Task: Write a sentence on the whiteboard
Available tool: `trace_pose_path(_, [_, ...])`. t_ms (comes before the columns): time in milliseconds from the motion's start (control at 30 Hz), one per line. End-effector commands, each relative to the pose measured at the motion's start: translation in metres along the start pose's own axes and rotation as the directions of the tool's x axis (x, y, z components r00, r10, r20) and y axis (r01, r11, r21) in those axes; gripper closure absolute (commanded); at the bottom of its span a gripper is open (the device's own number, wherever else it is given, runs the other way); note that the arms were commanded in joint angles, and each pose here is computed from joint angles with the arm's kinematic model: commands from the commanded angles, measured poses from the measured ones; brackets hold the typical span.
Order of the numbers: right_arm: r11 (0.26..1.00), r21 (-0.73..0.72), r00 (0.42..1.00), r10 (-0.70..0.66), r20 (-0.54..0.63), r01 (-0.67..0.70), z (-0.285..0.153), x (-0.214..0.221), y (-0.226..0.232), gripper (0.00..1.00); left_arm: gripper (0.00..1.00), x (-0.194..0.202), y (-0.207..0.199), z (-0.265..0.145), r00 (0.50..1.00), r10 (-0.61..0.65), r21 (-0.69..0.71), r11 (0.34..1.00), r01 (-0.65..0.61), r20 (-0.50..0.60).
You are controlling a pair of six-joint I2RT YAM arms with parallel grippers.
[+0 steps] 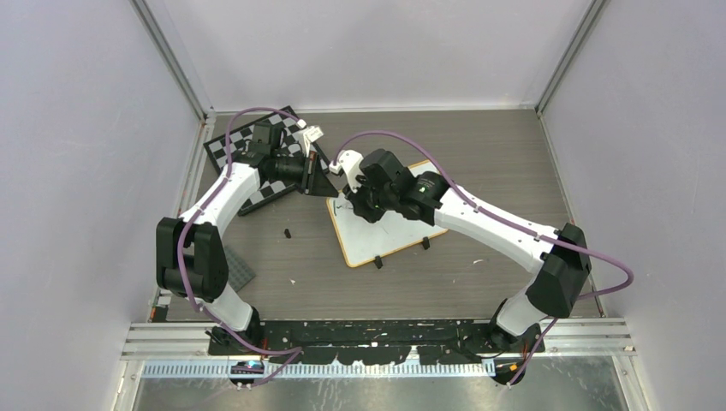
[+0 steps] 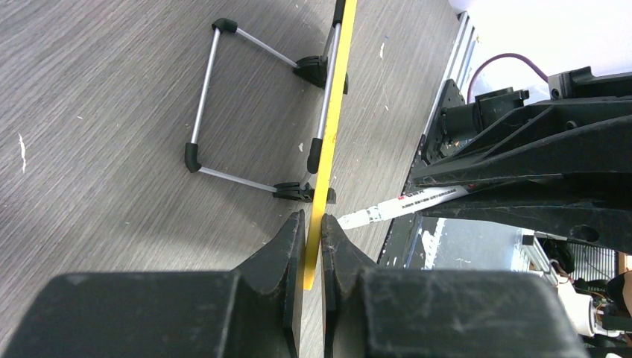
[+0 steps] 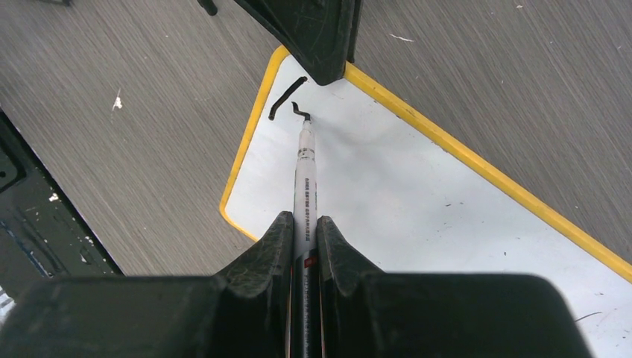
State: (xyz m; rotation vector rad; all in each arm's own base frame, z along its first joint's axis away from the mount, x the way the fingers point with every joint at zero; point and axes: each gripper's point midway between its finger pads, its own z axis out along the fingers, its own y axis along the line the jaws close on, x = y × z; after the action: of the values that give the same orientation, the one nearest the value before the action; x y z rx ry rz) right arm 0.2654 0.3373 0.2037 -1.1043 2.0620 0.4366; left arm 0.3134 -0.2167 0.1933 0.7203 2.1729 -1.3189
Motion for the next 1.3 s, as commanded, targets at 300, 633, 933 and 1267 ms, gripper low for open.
trace_pose_path(300, [1.000, -0.020, 0.993, 0.000, 0.118, 0.002, -0.027, -0.036, 0.001, 1.00, 1.00, 0.000, -0.002, 0.002, 1.000, -0.003, 0.002, 1.000, 0.003, -0.019])
trace_pose_path(633, [1.000, 0.014, 0.990, 0.024, 0.137, -0.026, -0.022, -0.042, -0.009, 1.00, 1.00, 0.001, -0.002, 0.003, 1.000, -0.002, 0.004, 1.000, 0.002, -0.022])
trace_pose_path(933, [0.999, 0.023, 0.989, 0.037, 0.143, -0.041, -0.018, -0.043, -0.014, 1.00, 1.00, 0.000, -0.002, 0.003, 1.000, -0.004, 0.006, 1.000, 0.004, -0.023])
trace_pose_path(1267, [0.999, 0.004, 0.995, 0.031, 0.093, -0.032, -0.002, -0.021, -0.010, 1.00, 1.00, 0.000, 0.000, 0.004, 1.000, -0.002, -0.001, 1.000, 0.002, -0.028])
